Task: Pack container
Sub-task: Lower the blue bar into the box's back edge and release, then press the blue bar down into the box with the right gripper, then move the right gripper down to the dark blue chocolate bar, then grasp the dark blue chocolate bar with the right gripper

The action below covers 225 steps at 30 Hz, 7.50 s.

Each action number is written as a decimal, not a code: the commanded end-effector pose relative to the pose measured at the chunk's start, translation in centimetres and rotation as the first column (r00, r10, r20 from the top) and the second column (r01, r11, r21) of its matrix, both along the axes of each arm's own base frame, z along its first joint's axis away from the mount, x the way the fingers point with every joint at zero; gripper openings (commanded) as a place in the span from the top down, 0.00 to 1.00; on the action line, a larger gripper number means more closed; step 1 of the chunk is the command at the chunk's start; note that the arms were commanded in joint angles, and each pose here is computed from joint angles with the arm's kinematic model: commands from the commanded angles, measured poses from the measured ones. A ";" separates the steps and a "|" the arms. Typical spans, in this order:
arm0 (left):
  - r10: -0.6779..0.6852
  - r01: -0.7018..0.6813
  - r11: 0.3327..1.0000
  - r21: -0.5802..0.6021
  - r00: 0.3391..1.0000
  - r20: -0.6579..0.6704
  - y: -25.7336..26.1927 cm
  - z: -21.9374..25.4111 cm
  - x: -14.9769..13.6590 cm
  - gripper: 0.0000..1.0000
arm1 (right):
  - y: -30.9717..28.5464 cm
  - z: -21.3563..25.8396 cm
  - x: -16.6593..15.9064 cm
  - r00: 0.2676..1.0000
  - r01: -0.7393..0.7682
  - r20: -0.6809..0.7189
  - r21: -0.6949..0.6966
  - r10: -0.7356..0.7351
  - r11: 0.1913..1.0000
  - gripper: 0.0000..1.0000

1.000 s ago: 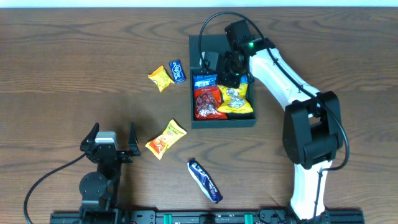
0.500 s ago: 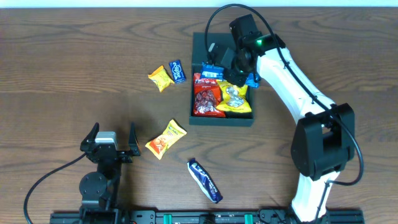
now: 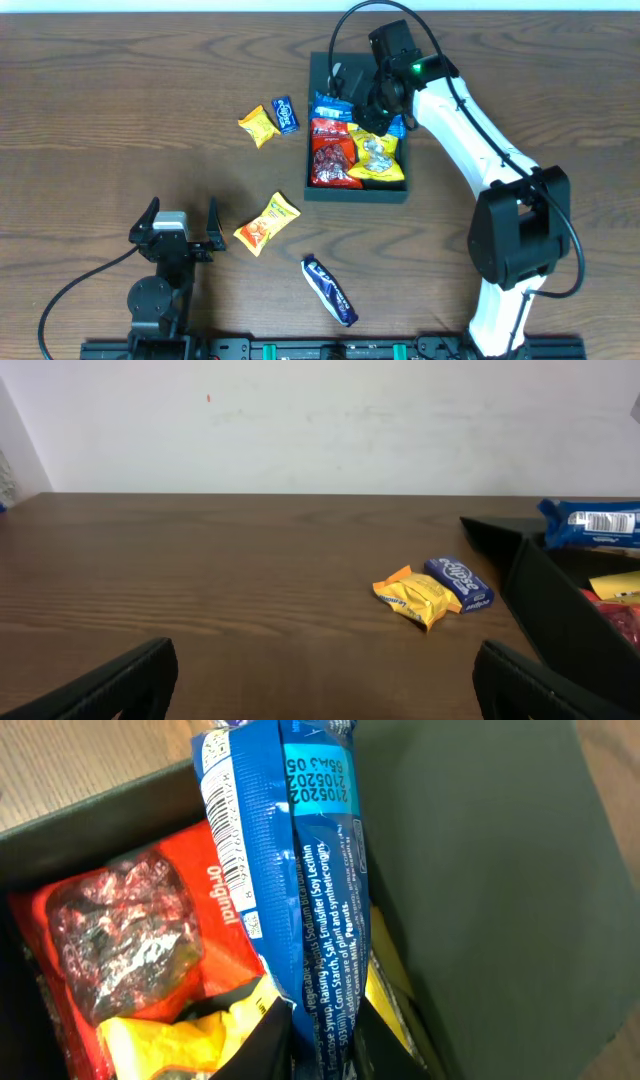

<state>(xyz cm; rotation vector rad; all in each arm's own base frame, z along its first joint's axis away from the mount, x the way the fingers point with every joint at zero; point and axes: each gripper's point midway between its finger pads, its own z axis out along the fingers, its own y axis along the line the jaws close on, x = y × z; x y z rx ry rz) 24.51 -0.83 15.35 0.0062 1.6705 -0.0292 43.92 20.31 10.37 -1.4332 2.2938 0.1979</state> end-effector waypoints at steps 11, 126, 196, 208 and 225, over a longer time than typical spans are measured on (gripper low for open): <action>0.015 -0.015 1.000 -0.005 0.998 -0.063 0.3 -1.9 -0.2 0.05 | -0.8 -0.7 -0.4 0.999 -0.029 0.018 -0.062 0.030 0.998 0.77; 0.015 -0.015 1.000 -0.005 0.998 -0.063 0.3 -1.9 -0.2 0.05 | -5.7 -4.6 -0.3 0.996 0.091 0.007 -0.089 -0.091 0.992 0.99; 0.015 -0.015 1.000 -0.005 0.998 -0.063 0.3 -1.9 -0.2 0.05 | 5.9 -7.2 -32.0 0.964 -0.074 -0.258 -0.014 0.068 0.997 0.23; 0.015 -0.015 1.000 -0.005 0.998 -0.063 0.3 -1.9 -0.2 0.05 | 4.5 -8.6 -33.1 0.955 -0.070 -0.294 -0.064 0.049 0.995 0.41; 0.015 -0.015 1.000 -0.005 0.998 -0.063 0.3 -1.9 -0.2 0.05 | 4.6 -10.5 -33.0 0.948 -0.057 -0.319 -0.100 0.022 0.993 0.73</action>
